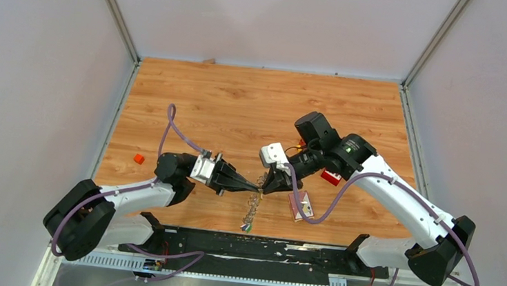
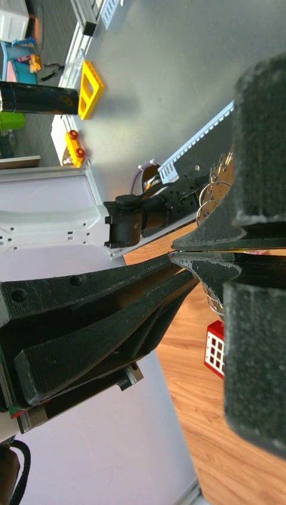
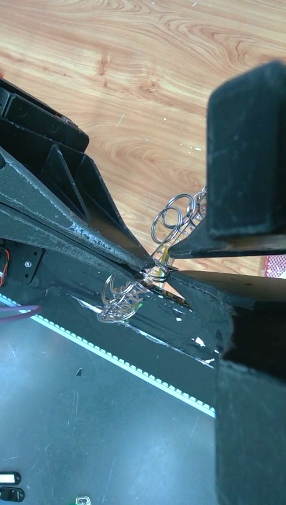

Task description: Put the keys on the keyring

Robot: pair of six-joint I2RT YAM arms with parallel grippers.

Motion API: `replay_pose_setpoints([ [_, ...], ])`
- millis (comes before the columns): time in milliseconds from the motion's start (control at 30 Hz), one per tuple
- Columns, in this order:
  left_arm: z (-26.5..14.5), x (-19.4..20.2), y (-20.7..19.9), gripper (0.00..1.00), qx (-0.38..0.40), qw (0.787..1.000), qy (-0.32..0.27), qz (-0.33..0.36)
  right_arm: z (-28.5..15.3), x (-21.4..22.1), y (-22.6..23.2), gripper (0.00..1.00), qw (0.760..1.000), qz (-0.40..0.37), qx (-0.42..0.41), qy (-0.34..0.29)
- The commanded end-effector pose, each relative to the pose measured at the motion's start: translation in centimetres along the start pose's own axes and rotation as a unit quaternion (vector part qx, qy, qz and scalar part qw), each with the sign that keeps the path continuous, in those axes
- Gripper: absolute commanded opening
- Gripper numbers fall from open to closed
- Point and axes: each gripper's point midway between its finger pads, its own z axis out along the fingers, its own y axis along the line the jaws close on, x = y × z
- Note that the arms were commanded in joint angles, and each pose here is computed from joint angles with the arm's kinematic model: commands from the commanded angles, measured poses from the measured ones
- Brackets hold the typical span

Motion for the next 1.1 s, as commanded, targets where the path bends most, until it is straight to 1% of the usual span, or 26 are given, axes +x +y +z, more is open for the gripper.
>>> replay_pose_setpoints([
  [0,0.5,-2.1,-0.3,0.0,0.019,0.998,-0.019,0.061,-0.3,-1.8,-0.3,0.16,0.999,-0.046,0.002,-0.014],
  [167,0.5,-2.2,-0.6,0.0,0.026,0.997,-0.018,0.071,-0.2,-1.3,-0.2,0.17,0.999,-0.047,0.005,-0.007],
  [333,0.5,-2.2,-0.5,0.0,0.022,0.997,-0.019,0.073,-0.2,-1.4,-0.1,0.11,0.999,-0.049,0.006,-0.013],
  [433,0.5,-2.3,-0.4,0.0,0.019,0.997,-0.02,0.075,0.1,-1.1,0.1,0.1,0.999,-0.045,0.003,-0.014],
  [833,0.5,-2.2,-0.3,0.0,0.016,0.997,-0.019,0.078,1.6,-0.7,0.3,0.1,0.999,-0.038,-0.019,-0.011],
  [1067,0.5,-2.2,-0.4,0.0,0.018,0.997,-0.019,0.078,1.8,-0.8,0.0,0.1,0.999,-0.034,-0.017,-0.01],
])
